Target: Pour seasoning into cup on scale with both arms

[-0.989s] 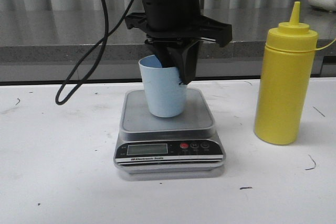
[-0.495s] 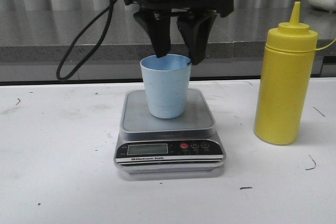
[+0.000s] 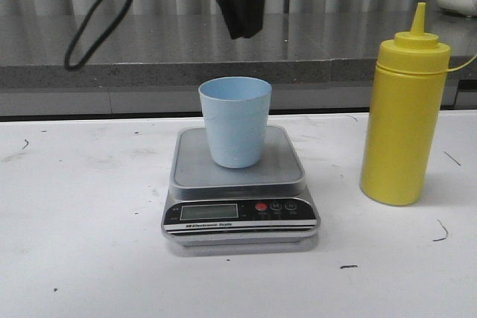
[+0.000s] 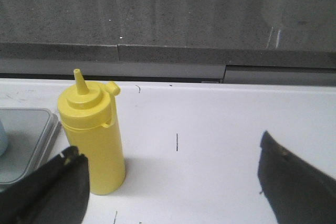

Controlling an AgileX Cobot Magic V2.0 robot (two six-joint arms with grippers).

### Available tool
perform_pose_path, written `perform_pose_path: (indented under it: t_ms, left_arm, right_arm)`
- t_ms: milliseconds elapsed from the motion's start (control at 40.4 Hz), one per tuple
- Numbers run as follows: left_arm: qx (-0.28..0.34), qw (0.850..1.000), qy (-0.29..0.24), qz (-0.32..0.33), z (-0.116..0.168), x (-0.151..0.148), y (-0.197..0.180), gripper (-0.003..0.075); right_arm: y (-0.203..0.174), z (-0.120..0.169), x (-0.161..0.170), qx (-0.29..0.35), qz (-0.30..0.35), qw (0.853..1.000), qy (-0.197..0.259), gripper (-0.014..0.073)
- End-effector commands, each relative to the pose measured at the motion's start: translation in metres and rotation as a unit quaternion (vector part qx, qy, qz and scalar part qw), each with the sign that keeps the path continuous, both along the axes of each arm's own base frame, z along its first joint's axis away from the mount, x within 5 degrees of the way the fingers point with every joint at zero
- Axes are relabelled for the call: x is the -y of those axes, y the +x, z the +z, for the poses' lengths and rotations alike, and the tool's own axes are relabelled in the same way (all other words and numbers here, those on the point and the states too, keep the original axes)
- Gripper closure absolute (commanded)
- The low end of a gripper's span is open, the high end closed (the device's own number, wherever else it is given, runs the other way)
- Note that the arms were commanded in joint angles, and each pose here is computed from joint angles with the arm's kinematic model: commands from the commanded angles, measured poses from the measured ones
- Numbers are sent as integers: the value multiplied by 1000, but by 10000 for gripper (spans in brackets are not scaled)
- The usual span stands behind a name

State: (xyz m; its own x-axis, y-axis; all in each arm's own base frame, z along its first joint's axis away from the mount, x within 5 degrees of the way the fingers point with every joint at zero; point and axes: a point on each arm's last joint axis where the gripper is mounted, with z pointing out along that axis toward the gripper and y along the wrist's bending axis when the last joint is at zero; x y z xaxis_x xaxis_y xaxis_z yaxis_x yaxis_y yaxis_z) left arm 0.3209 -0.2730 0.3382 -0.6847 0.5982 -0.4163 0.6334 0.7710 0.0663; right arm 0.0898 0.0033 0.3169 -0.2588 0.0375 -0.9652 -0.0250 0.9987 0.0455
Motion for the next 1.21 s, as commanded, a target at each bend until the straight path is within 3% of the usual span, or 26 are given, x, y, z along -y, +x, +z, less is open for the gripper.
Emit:
perform_pose_path:
  t_ms: [0,297,544,767,989,1187]
  left_arm:
    - [28,999,-4,23,33,-32,-11,740]
    - [30,993,-4,111,29,-116,-21,740]
    - [103,973,-61,198,19,-188,-59,740]
    - [184,954,-114,207,-5,-216,-113,740]
    - [282,923,-181,192,-24,-231,-173,740]
    - [363,874,-264,188,-31,-243,-220,740]
  right_arm:
    - [2,18,0,52,0,999,0,-67]
    - [2,18,0,51,0,999,0,-67]
    - [2,18,0,51,0,999,0,-67]
    - [2,18,0,52,0,999,0,-67]
    - [2,18,0,52,0,999,0,-67]
    - [2,18,0,52,0,999,0,-67]
